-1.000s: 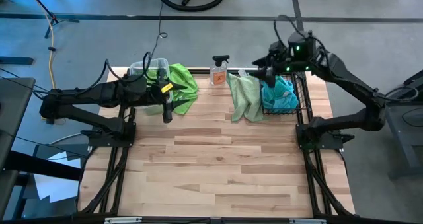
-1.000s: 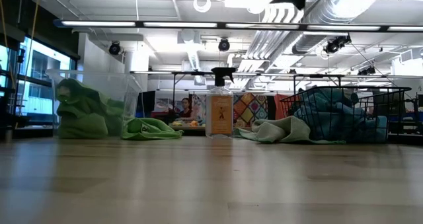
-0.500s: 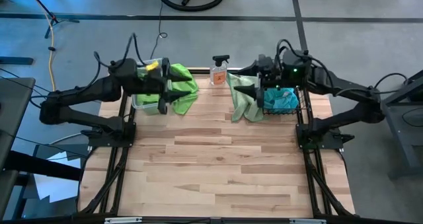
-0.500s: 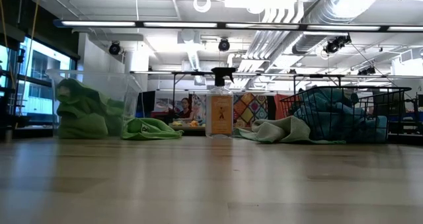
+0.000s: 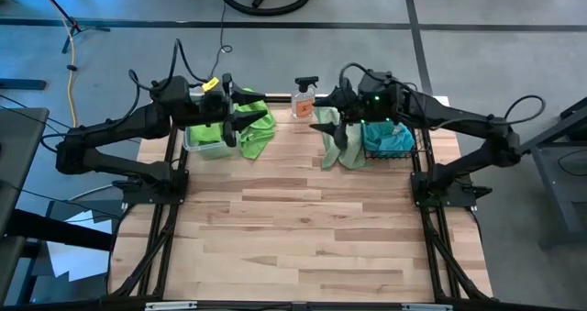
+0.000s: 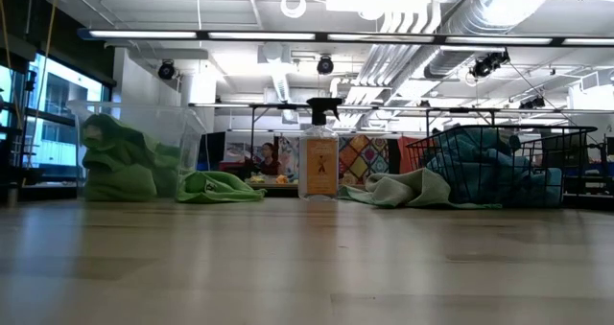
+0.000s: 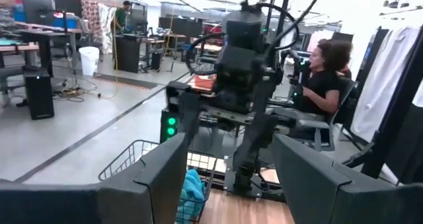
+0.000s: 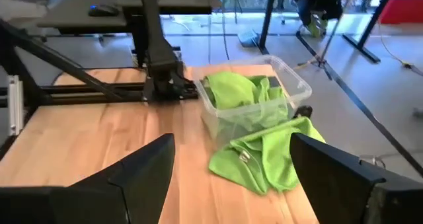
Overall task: Sort microfiber towel by color & place in baskets
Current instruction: Put the light green microfiber cloth into the bin
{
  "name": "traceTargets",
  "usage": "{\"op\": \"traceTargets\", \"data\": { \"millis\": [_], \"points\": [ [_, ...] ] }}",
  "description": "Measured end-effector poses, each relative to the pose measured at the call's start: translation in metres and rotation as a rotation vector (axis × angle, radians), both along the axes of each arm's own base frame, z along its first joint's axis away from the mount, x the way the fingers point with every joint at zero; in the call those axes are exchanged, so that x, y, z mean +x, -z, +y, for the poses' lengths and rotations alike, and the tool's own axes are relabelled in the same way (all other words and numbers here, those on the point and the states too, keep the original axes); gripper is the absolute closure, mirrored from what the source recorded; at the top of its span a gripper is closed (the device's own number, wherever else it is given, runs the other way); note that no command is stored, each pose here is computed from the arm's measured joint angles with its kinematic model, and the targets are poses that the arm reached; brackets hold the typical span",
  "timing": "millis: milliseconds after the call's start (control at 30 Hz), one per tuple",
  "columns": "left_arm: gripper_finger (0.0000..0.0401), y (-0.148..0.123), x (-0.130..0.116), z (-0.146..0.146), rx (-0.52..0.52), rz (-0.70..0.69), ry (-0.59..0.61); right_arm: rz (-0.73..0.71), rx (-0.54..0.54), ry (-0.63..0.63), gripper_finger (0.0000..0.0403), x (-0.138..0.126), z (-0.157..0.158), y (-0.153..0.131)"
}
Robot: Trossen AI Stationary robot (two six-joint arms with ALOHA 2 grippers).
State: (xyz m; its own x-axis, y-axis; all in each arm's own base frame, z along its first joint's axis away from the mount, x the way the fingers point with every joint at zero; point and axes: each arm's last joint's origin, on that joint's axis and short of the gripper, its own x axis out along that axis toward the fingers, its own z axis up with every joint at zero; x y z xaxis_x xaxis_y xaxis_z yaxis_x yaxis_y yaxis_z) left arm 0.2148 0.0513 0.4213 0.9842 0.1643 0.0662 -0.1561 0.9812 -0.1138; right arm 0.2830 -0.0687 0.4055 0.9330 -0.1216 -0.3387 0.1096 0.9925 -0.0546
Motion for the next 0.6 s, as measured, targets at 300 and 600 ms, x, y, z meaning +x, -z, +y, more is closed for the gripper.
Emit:
{"op": "traceTargets", "data": {
  "millis": [300, 600],
  "points": [
    [0.0192, 0.000, 0.000, 0.000, 0.030, 0.011, -0.020, 0.165, 0.246, 0.414, 0.0105, 0.027, -0.044, 0.029],
    [0.0192, 0.006, 0.000, 0.000, 0.095, 0.084, -0.021, 0.727, 0.226, 0.669, 0.0105, 0.066, -0.091, 0.097]
  ]
}}
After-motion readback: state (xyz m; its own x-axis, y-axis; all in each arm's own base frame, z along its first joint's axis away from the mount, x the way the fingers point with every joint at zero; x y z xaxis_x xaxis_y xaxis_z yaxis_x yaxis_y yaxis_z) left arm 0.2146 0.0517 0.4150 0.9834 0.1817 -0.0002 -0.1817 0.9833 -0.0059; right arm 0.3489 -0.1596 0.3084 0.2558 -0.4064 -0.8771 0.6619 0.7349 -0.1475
